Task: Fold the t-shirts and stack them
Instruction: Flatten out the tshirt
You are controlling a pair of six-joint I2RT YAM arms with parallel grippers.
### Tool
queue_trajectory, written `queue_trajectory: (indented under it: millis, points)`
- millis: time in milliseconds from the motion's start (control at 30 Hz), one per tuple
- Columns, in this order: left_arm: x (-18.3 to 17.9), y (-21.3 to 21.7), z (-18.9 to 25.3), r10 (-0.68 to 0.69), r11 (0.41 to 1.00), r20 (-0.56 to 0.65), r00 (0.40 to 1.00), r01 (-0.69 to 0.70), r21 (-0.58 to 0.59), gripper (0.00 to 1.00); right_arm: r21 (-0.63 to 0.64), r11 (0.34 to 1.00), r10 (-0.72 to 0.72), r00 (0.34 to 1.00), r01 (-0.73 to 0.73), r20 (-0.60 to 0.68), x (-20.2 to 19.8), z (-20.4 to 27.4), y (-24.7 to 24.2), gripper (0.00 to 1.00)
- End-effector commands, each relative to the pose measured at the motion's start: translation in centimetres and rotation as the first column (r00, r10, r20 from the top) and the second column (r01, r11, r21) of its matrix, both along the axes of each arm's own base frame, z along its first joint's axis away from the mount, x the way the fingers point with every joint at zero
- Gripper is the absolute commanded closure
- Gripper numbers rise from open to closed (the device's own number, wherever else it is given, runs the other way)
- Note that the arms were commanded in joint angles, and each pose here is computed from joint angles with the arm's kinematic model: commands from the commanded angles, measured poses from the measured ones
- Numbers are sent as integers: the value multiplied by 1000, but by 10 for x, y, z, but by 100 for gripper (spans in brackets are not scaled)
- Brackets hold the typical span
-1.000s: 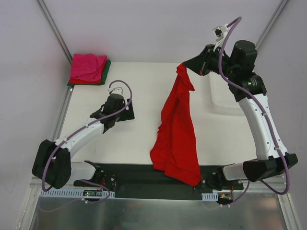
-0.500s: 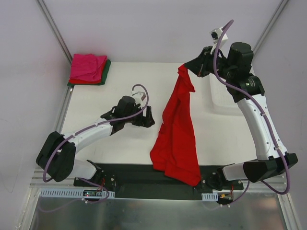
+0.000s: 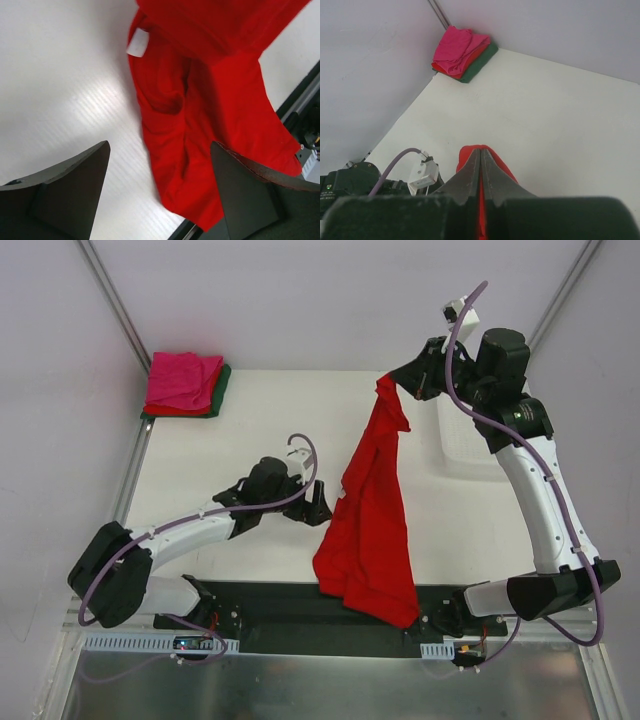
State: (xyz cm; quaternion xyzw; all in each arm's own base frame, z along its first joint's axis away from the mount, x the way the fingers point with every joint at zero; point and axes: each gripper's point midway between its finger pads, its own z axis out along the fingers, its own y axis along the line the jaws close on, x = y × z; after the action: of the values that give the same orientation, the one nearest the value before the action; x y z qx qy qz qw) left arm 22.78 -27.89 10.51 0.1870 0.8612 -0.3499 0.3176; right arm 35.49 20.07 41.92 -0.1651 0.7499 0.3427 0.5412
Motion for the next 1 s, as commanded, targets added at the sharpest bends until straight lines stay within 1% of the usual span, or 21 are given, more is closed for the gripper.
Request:
queue_trajectory:
  millis: [0,67,133,167,267,467,667,700,800,900,933,967]
  points:
    - [-8,-23,1,-52,999,34,998,52,-5,19,9,1000,-15,998,14,62,1,16,-5,99]
    - [-16,-35,-4,-80,997,38,996,79,19,19,8,1000,-16,998,16,62,0,15,-6,99]
    - [-14,-42,-5,-75,997,62,995,72,42,19,9,1000,-16,998,16,59,1,14,-6,99]
    - [-20,-49,-13,-96,994,57,994,92,67,19,9,1000,-17,998,16,59,1,14,-7,99]
    - [-19,-56,-25,-91,990,67,994,84,111,20,10,1000,-15,998,15,56,0,13,-7,99]
    - [-10,-59,-39,-76,983,90,993,60,171,22,10,1000,-8,999,8,48,-1,10,-6,99]
    - [-4,-60,-50,-62,978,95,994,42,203,27,12,1000,-4,999,3,43,-1,9,-6,99]
    - [0,-58,-51,-45,977,106,993,21,213,28,12,1000,-1,999,0,42,-1,9,-6,99]
    - [2,-58,-56,-42,974,108,993,17,226,31,11,1000,-1,999,0,37,-1,7,-6,99]
    - [4,-60,-59,-40,973,104,994,16,231,40,11,1000,-2,999,2,37,-1,7,-7,99]
    - [3,-60,-61,-41,972,100,994,17,234,46,11,1000,-1,999,0,36,-1,6,-7,99]
    - [4,-61,-60,-40,973,100,994,16,232,49,11,1000,-1,999,0,36,-1,6,-7,99]
